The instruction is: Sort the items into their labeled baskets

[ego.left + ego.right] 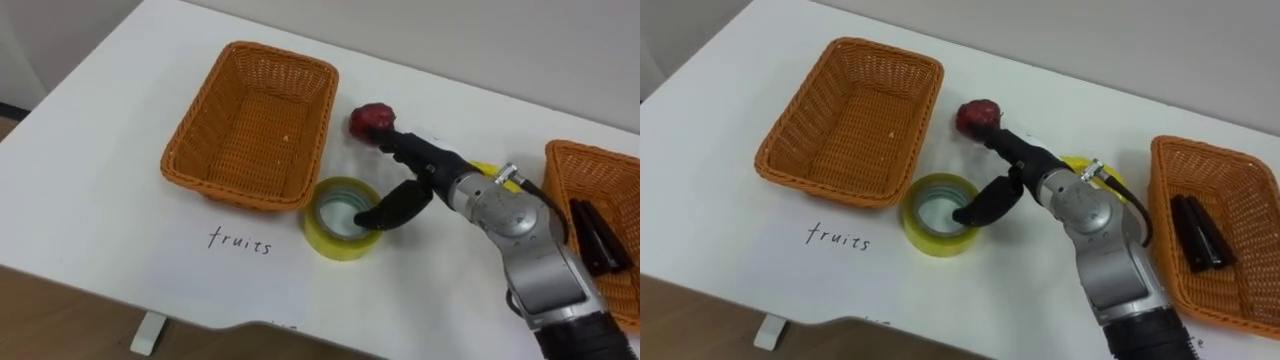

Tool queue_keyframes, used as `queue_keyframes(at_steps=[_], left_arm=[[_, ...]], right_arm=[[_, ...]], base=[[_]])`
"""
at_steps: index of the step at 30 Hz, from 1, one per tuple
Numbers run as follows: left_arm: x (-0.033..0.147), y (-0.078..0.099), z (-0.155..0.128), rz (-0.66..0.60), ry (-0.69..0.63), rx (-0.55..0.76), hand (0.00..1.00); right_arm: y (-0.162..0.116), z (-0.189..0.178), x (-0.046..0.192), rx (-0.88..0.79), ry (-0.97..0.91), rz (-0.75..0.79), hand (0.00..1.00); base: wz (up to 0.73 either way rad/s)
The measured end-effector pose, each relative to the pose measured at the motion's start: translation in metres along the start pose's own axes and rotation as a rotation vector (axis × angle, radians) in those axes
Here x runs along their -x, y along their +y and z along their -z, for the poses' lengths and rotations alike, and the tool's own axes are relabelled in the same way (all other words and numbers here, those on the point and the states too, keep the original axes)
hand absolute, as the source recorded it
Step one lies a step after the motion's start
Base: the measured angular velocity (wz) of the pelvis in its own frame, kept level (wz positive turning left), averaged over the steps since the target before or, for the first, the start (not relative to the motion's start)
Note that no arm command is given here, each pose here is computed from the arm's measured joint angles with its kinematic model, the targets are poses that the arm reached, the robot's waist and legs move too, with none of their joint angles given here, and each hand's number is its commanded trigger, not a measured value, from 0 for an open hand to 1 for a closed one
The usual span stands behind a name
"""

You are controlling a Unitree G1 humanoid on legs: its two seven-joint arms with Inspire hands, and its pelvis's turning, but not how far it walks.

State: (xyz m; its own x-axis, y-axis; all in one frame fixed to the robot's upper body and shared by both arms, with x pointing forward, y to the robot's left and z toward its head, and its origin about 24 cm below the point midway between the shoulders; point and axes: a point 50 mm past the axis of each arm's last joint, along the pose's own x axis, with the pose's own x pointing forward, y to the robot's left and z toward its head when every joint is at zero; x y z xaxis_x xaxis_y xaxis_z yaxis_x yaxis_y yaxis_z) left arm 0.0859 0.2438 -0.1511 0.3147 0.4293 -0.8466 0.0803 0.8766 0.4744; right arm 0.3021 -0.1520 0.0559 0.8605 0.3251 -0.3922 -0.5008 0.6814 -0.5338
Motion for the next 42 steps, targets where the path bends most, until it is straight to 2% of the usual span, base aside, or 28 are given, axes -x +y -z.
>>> queue_keyframes(at_steps=[17, 25, 40, 41, 42], left_arm=[[0.000, 0.000, 0.000, 0.003, 0.000, 0.002, 0.00], [0.000, -0.004, -0.005, 0.009, -0.011, 0.007, 0.00], [0.001, -0.008, -0.009, 0.001, -0.012, -0.009, 0.00], [0.001, -0.008, -0.009, 0.001, -0.012, -0.009, 0.00], [0.001, -0.008, -0.009, 0.001, -0.012, -0.009, 0.00]], right_arm=[[0.005, -0.004, -0.007, -0.016, 0.009, -0.016, 0.00], [0.011, -0.012, -0.012, 0.092, 0.028, -0.042, 0.00], [0.019, -0.016, -0.017, 0.121, 0.050, -0.069, 0.00], [0.019, -0.016, -0.017, 0.122, 0.052, -0.070, 0.65], [0.019, -0.016, -0.017, 0.122, 0.052, -0.070, 1.00]], base=[[0.00], [0.00], [0.00], [0.00], [0.00]])
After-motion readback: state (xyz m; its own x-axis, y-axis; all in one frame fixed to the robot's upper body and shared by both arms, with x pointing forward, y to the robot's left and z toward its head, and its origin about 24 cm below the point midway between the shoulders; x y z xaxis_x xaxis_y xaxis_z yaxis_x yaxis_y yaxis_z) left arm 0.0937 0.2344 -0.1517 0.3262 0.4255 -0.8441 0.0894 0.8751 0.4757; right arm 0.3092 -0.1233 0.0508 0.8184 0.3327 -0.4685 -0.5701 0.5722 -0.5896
